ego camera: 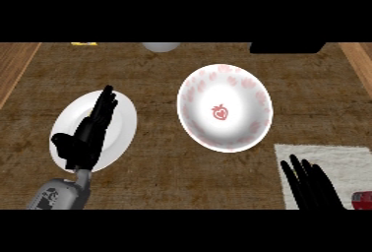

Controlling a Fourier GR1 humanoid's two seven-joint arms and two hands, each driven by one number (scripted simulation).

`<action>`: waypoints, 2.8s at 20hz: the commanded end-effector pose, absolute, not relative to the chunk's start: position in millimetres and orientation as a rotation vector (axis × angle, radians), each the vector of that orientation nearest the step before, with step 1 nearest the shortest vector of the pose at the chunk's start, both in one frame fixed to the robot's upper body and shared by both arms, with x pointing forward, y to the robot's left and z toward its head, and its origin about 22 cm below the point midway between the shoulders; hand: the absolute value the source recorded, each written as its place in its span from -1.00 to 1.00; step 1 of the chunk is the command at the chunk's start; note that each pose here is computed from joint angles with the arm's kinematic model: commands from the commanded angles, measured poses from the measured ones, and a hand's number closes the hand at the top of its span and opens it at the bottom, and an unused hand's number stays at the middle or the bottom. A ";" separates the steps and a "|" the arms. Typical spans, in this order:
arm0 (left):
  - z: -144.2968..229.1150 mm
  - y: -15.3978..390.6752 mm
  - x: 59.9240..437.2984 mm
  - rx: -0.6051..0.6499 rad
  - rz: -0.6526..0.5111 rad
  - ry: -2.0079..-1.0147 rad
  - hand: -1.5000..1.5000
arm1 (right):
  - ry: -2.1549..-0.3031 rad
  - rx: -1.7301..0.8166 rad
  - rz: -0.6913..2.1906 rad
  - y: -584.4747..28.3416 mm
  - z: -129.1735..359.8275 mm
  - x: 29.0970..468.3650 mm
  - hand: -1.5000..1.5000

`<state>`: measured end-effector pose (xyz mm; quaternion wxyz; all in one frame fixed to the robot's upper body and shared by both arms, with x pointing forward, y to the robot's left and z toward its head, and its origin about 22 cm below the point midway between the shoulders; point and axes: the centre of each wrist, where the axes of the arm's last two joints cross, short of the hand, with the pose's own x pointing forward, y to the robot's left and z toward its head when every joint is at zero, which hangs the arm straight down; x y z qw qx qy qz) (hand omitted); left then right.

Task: Pick the squash from the placemat and place it in the bowl

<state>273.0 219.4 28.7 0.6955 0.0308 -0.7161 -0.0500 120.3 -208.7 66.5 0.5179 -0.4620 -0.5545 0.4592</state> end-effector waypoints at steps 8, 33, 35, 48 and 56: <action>23.4 213.4 273.8 0.095 -0.107 -1.582 0.00 | -1.257 -1.039 1.137 -229.7 50.0 104.4 -1.00; 34.7 211.7 268.4 0.069 -0.101 -1.597 0.00 | -1.349 -0.845 0.970 -285.7 16.0 151.1 -1.00; 33.3 218.1 271.9 0.078 -0.099 -1.585 0.00 | -1.347 -0.817 0.986 -280.1 3.3 147.6 -1.00; 34.7 223.0 283.7 0.067 -0.104 -1.590 0.00 | -1.205 -1.061 1.066 -290.3 -11.4 196.5 -1.00; 24.1 223.5 267.9 0.074 -0.114 -1.600 0.00 | -1.171 -0.995 1.326 -288.2 -28.2 175.7 1.00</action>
